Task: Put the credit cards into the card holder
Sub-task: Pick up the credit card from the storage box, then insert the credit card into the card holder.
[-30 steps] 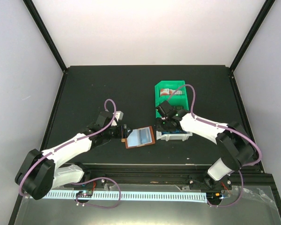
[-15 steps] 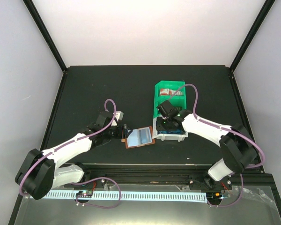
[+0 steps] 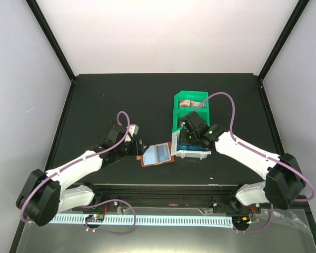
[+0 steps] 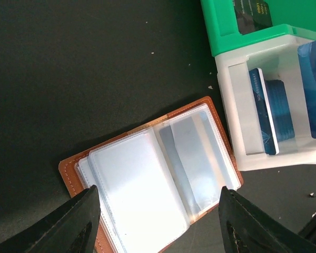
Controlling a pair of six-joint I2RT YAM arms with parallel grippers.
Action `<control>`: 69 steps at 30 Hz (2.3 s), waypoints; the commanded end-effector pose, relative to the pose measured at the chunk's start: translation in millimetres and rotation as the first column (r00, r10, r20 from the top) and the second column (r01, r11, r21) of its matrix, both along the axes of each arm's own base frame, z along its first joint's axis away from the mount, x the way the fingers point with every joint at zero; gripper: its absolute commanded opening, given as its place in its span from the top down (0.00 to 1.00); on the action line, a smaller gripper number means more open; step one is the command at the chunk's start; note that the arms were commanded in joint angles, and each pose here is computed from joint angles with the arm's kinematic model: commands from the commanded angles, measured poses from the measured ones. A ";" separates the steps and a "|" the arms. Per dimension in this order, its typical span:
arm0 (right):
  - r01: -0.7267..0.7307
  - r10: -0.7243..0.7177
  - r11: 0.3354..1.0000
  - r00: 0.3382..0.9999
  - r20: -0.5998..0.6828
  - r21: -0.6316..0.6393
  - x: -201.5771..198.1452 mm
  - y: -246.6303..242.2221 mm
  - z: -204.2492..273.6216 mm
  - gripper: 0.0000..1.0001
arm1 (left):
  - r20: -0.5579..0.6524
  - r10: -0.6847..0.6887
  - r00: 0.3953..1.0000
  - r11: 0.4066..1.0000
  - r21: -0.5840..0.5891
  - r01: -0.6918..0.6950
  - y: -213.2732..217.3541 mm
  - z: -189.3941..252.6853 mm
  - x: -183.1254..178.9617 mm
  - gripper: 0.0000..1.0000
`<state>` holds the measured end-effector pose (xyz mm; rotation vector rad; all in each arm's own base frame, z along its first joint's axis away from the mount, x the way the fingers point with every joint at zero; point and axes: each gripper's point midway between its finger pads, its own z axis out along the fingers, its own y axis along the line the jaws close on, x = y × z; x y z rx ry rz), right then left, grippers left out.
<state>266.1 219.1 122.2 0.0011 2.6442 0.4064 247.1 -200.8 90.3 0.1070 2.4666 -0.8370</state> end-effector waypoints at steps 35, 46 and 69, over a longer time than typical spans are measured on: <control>-0.111 0.108 0.993 0.992 0.057 0.049 -11.0 32.0 -8.4 0.99 | -0.050 -0.154 0.987 0.980 -0.131 0.146 -39.1 4.4 -14.6 0.41; -0.239 0.253 0.873 0.967 0.024 0.425 -19.7 112.0 -17.5 0.99 | -0.153 -0.057 0.987 0.996 0.055 0.067 -10.5 -38.9 -21.9 0.57; -0.125 0.188 0.901 0.976 -0.113 0.416 -34.1 109.3 -80.4 0.99 | -0.250 -0.010 0.968 0.987 0.154 0.050 9.2 -77.7 -38.3 0.77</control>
